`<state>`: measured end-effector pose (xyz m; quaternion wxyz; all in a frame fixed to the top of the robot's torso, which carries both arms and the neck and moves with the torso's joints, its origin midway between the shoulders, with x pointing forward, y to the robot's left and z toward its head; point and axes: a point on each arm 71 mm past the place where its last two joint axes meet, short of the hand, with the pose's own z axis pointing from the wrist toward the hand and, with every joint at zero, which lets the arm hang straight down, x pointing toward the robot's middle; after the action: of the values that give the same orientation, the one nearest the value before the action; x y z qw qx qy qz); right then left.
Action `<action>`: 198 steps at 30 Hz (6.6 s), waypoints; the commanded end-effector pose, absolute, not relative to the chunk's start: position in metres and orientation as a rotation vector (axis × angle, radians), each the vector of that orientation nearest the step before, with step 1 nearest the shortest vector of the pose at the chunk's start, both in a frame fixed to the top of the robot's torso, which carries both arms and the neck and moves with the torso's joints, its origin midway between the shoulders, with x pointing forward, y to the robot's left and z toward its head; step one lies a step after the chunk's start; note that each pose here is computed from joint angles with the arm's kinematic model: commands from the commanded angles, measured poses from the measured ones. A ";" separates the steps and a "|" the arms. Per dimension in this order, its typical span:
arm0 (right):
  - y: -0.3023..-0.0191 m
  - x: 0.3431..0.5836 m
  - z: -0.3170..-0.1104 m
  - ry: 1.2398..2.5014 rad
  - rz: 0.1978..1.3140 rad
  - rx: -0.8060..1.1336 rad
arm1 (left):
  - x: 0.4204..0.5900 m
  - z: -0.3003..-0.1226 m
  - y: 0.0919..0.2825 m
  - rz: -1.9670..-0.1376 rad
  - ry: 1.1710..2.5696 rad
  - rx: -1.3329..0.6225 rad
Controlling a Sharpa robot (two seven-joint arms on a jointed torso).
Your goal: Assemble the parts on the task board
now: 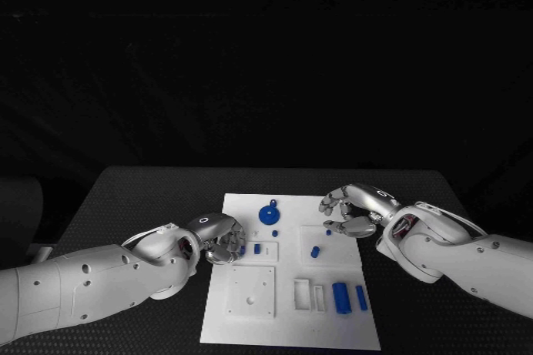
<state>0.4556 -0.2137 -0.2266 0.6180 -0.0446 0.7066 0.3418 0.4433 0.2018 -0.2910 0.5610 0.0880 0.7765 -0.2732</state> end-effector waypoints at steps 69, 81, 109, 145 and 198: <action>-0.215 0.455 -0.228 1.642 0.794 -0.104 | 0.443 -0.294 0.201 -0.594 1.832 0.256; -0.215 0.455 -0.228 1.646 0.793 -0.103 | 0.442 -0.294 0.200 -0.604 1.842 0.263; -0.215 0.456 -0.228 1.652 0.794 -0.098 | 0.443 -0.296 0.200 -0.591 1.870 0.257; -0.217 0.457 -0.230 1.661 0.789 -0.095 | 0.441 -0.295 0.201 -0.602 1.862 0.255; -0.217 0.457 -0.231 1.673 0.788 -0.092 | 0.438 -0.297 0.204 -0.595 1.901 0.267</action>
<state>0.4580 -0.2185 -0.2300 0.6062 -0.0357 0.7191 0.3378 0.4411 0.2050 -0.2919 0.5539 0.1075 0.7861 -0.2525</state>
